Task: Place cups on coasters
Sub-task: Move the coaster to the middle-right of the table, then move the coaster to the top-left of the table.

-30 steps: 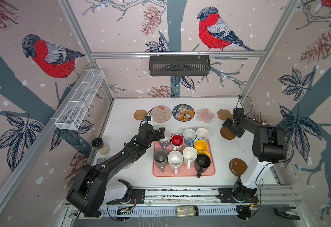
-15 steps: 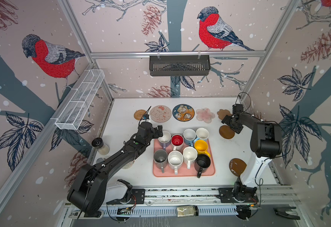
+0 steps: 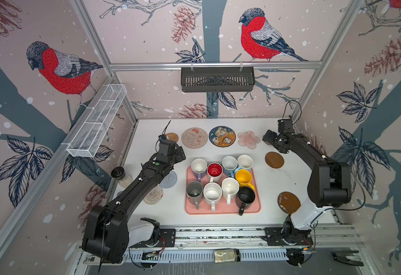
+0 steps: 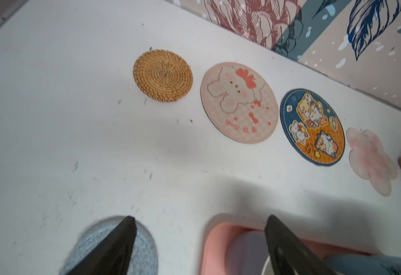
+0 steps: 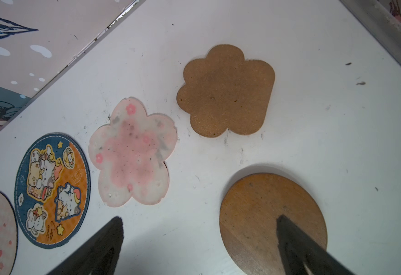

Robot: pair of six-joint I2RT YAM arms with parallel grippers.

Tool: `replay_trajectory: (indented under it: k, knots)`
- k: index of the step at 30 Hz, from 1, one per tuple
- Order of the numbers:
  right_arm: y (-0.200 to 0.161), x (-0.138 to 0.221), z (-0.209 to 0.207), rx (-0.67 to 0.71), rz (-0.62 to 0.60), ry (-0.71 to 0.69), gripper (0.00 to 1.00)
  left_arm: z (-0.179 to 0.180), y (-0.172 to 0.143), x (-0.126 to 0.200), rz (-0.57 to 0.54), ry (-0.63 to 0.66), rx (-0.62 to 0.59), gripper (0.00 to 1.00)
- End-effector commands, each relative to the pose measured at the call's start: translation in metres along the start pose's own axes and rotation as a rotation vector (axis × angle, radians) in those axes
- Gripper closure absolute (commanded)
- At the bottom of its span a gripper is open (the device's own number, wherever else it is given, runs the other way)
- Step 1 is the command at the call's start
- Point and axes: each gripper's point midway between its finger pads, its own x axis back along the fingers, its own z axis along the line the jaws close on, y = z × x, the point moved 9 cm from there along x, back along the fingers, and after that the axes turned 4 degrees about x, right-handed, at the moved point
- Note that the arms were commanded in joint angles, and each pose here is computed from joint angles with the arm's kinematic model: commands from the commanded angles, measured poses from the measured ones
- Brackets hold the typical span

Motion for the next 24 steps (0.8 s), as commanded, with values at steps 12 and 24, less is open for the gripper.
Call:
replay_trajectory:
  k: [12, 24]
  knots:
    - [0.016, 0.011, 0.026, -0.001, -0.155, 0.199, 0.00, 0.052, -0.063, -0.008, 0.324, 0.171, 0.045, 0.04]
    - [0.019, 0.020, 0.017, -0.025, -0.190, 0.241, 0.01, 0.074, -0.106, -0.025, 0.452, 0.262, 0.168, 0.07]
